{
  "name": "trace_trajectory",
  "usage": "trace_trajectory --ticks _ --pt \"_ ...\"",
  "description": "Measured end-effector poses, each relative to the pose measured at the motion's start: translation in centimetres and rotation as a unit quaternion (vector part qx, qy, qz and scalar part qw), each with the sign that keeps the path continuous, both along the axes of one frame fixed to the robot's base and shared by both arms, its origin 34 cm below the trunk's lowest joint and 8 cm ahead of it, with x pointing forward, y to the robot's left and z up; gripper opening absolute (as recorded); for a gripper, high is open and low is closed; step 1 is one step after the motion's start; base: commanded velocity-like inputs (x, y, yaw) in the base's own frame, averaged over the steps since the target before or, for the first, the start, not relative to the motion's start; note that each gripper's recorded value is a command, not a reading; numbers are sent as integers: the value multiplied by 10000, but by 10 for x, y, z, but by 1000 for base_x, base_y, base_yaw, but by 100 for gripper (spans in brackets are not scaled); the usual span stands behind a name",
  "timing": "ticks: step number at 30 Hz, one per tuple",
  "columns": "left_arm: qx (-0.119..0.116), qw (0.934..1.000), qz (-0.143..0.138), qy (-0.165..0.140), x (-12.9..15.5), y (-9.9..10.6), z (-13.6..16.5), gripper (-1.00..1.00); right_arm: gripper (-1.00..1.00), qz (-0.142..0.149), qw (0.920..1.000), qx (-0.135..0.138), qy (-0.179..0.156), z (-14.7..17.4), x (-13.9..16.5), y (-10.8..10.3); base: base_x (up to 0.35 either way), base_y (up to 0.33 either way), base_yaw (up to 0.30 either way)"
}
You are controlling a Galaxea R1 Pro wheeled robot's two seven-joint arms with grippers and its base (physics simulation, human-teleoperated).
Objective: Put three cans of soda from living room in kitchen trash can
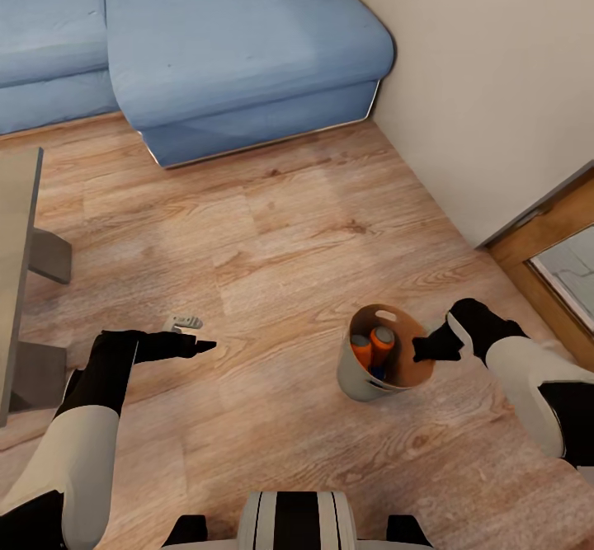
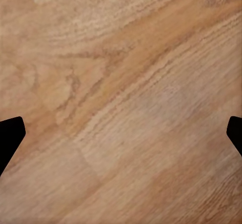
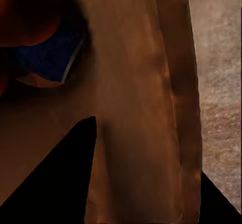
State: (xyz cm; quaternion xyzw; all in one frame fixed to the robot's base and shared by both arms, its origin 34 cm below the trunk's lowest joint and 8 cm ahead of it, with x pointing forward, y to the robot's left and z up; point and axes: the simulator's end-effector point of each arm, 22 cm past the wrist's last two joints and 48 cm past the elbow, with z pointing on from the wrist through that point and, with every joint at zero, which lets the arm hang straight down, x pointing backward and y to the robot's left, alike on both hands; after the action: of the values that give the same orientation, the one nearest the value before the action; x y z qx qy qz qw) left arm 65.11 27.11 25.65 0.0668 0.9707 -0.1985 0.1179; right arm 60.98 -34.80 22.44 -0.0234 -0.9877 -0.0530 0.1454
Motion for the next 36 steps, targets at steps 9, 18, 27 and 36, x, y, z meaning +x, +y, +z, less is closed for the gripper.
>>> trace_trajectory --ticks 9,18,27,36 --pt "1 10000 0 4 0 0 -1 100 100 -281 9990 330 -52 -3 2 26 0 0 0" --pt "1 10000 1 7 0 0 -1 100 100 -286 9990 333 -53 -3 2 26 0 0 0" --pt "-5 10000 1 6 0 -1 -1 100 100 -287 9990 331 -53 -3 2 25 0 0 0" --pt "-10 10000 0 6 0 -1 -1 100 100 -283 9990 332 -52 -3 2 26 0 0 0"
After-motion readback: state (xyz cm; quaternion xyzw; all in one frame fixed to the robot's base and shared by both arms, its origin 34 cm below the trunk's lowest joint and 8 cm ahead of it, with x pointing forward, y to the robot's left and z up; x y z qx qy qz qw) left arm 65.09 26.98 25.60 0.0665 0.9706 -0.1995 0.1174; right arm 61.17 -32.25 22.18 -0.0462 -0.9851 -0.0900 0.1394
